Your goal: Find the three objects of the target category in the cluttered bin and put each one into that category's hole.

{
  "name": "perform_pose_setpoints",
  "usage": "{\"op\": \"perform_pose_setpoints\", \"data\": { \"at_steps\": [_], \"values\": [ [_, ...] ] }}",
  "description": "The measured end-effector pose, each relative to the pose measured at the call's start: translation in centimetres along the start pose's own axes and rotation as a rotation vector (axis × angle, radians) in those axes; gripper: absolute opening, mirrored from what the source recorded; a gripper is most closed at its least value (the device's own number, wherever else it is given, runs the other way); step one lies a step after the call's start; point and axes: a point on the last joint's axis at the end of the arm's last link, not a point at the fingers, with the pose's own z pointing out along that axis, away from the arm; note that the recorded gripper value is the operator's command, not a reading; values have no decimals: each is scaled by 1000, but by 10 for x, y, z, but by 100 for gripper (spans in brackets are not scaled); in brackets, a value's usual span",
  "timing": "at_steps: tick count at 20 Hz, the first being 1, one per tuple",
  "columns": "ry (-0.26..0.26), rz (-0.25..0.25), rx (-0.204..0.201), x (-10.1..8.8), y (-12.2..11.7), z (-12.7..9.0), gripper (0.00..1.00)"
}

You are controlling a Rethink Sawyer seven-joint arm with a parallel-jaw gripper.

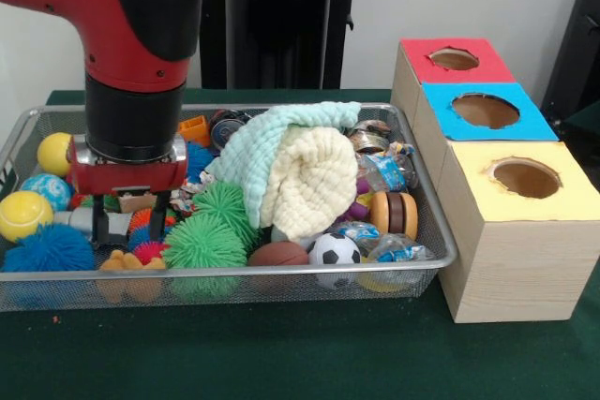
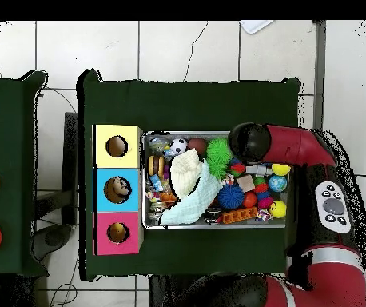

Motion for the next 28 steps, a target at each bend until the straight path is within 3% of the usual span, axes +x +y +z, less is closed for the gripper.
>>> {"op": "perform_pose_setpoints", "data": {
  "at_steps": [3, 4, 8, 13, 21, 22, 28],
  "values": [
    [-3, 29, -20, 2, -4, 2, 100],
    [-1, 63, -48, 6, -8, 10, 100],
    [15, 96, -85, 16, -7, 27, 100],
    [52, 100, -123, 28, 8, 55, 100],
    [60, 95, -123, 33, 14, 64, 100],
    [56, 93, -118, 32, 14, 63, 0],
    [16, 18, -26, 28, 17, 64, 0]
  ]
}}
